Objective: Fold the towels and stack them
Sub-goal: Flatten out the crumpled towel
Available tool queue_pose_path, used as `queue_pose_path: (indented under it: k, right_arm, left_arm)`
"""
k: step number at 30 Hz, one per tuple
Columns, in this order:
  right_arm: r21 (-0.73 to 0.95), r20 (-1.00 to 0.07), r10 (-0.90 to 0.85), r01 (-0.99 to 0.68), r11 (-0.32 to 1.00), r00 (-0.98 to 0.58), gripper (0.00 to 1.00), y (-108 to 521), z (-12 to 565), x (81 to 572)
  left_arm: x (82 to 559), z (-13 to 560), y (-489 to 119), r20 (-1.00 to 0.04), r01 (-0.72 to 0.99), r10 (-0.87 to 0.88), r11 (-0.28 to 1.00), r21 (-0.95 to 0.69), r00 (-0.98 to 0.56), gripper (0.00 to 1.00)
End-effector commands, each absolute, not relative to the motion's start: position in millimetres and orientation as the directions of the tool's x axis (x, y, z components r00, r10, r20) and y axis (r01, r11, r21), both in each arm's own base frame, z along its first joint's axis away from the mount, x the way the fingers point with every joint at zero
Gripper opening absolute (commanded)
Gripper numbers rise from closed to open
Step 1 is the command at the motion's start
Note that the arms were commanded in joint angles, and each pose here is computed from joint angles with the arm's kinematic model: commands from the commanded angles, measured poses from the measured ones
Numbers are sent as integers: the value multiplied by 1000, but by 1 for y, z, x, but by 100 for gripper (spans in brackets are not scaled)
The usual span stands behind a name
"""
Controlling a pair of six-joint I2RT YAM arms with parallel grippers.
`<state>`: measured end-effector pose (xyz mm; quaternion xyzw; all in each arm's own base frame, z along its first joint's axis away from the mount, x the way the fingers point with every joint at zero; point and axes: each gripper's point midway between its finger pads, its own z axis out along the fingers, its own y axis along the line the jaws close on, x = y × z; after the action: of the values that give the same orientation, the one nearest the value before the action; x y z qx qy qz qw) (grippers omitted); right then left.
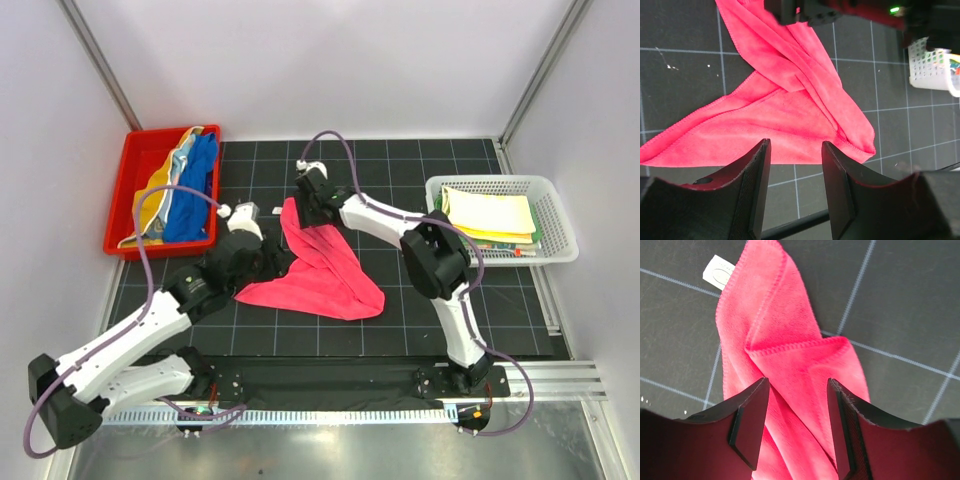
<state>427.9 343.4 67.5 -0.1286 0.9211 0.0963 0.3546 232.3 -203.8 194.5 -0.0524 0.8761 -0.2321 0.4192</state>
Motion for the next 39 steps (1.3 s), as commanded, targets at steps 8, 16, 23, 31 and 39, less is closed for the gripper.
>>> queue_pose_path:
  k: [8, 16, 23, 31, 39]
  right_arm:
    - [-11, -685, -149, -195, 981, -714, 50, 346, 67, 440]
    - [-72, -704, -141, -128, 989, -696, 45, 335, 61, 451]
    - [-73, -704, -138, -122, 990, -696, 38, 337, 58, 453]
    - [-107, -730, -140, -91, 990, -669, 25, 323, 79, 456]
    - [-65, -751, -76, -41, 997, -656, 15, 274, 107, 466]
  left_arm:
    - [223, 199, -183, -738, 116, -275, 895, -431, -617, 49]
    - [221, 197, -180, -743, 128, -263, 897, -424, -615, 49]
    - [220, 196, -179, -746, 131, -256, 900, -416, -615, 49]
    - [222, 193, -177, -745, 122, -255, 904, -411, -616, 48]
    - [238, 195, -183, -744, 104, -267, 906, -411, -612, 48]
